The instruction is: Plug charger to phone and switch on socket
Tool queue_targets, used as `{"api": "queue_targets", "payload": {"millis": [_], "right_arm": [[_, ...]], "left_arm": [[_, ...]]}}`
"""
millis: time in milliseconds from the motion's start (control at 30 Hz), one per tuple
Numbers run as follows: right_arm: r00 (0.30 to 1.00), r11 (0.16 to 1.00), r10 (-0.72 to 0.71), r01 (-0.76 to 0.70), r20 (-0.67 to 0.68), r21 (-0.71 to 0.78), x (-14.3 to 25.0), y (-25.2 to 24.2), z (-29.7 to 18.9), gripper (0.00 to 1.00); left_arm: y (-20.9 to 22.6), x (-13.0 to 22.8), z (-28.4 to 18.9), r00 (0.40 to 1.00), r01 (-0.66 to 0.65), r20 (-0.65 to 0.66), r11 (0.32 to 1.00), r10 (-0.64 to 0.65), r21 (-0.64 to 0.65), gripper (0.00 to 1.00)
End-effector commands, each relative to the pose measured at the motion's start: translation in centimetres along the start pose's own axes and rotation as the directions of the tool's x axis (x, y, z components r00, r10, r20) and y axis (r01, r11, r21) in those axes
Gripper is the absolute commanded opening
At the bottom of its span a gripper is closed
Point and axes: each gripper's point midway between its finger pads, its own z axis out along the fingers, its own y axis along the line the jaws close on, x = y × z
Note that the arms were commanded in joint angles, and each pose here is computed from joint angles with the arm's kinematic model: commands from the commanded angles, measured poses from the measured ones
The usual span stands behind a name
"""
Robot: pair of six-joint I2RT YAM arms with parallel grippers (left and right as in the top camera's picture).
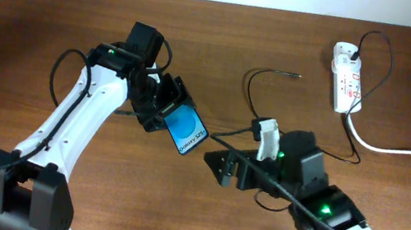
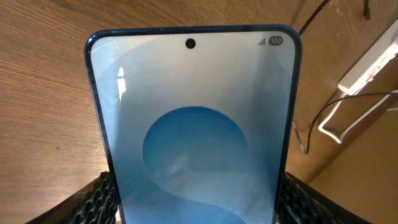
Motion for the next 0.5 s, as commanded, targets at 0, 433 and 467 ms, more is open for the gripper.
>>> {"api": "queue_targets", "payload": {"millis": [0, 433, 467], "right_arm": [[0.985, 0.995, 0.063, -0.074, 0.159, 0.064, -2.6, 0.5, 0.3, 0.98], [0.981, 0.993, 0.113, -0.11, 0.155, -0.033, -3.5, 1.6, 5.9, 0.98], [0.981, 0.994, 0.111, -0.106, 0.161, -0.04, -3.7, 1.7, 6.1, 0.99]], "left_arm": [[-1.5, 0.2, -1.4, 0.998, 0.068, 0.015, 0.996, -0.069, 0.056, 0.48], [-2.0, -0.2, -1.5, 0.994, 0.1, 0.026, 0.992, -0.103, 0.079, 0.48], [-2.0, -0.2, -1.5, 0.994, 0.1, 0.026, 0.992, -0.103, 0.079, 0.48]]}}
